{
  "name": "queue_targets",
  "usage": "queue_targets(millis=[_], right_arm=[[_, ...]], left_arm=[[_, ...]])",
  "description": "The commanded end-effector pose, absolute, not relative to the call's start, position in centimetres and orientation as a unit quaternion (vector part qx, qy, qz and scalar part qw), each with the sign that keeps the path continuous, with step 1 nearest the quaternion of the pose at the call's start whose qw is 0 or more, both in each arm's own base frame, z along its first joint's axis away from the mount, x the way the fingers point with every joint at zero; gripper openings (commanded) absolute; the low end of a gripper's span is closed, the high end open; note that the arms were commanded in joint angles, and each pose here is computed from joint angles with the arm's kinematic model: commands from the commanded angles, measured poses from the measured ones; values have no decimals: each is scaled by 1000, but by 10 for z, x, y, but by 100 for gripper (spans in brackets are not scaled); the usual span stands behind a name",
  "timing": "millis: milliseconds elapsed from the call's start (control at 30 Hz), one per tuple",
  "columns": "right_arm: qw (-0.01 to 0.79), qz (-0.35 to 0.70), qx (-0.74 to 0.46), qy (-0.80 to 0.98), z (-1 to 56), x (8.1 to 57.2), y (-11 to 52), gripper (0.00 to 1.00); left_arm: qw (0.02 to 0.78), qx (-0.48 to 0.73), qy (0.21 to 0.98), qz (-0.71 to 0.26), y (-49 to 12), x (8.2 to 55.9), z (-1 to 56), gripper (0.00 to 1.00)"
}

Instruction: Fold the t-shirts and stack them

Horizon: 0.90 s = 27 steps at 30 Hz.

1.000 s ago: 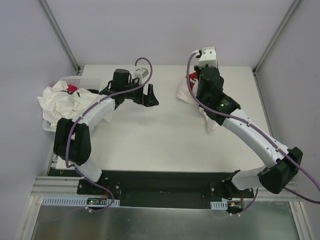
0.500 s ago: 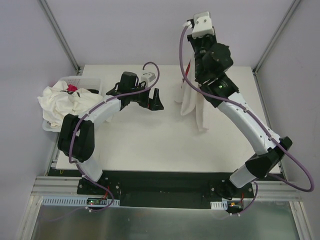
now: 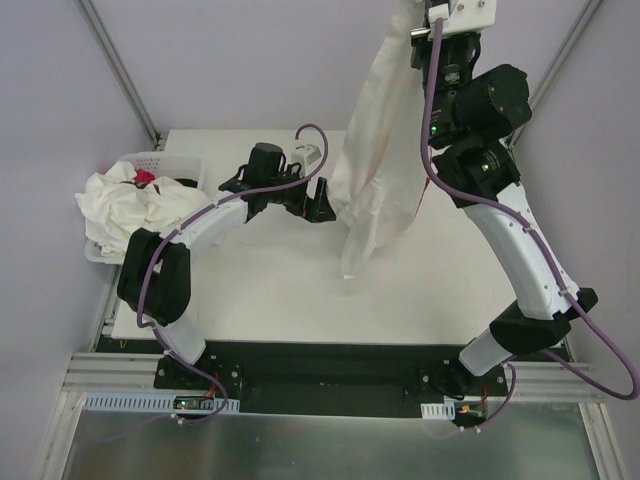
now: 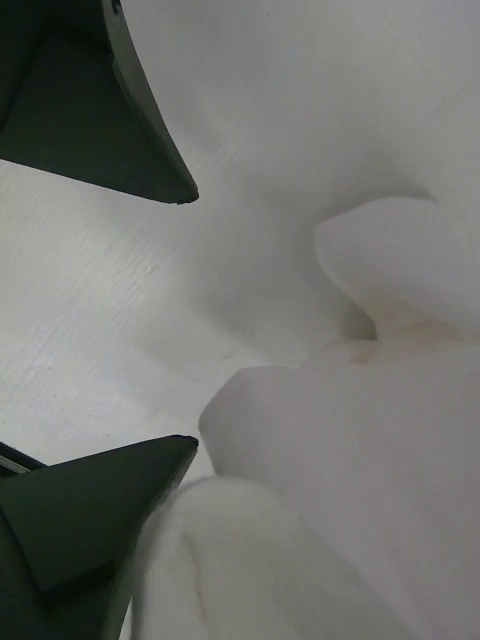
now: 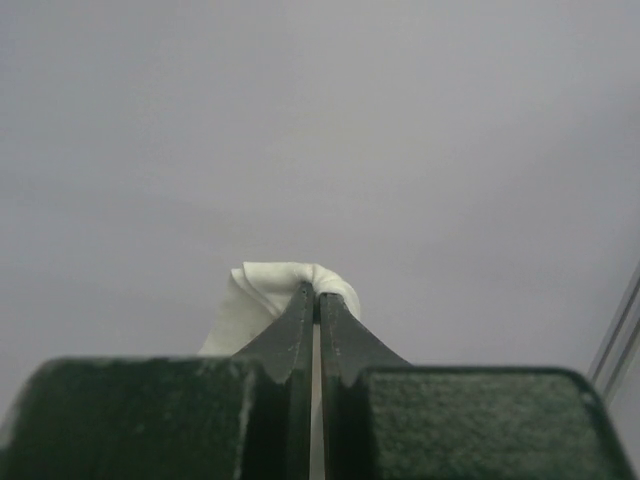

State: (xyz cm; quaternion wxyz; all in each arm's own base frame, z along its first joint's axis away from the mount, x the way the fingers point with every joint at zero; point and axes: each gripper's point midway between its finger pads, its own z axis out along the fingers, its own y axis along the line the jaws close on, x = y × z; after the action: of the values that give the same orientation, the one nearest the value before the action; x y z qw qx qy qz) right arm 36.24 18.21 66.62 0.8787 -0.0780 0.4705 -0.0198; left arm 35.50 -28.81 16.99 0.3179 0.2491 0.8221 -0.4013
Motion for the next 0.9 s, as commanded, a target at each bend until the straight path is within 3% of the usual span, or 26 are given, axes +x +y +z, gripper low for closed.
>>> queue_targets(millis=[0, 467, 867], right_arm=[[888, -11, -64, 455, 680, 349, 170, 0], [865, -54, -64, 495, 652, 379, 171, 1], [853, -78, -54, 513, 641, 407, 173, 1]], left_arm=[[347, 265, 800, -412, -298, 359, 198, 99], [362, 259, 799, -405, -295, 356, 209, 99], [345, 297, 767, -451, -315, 321, 231, 99]])
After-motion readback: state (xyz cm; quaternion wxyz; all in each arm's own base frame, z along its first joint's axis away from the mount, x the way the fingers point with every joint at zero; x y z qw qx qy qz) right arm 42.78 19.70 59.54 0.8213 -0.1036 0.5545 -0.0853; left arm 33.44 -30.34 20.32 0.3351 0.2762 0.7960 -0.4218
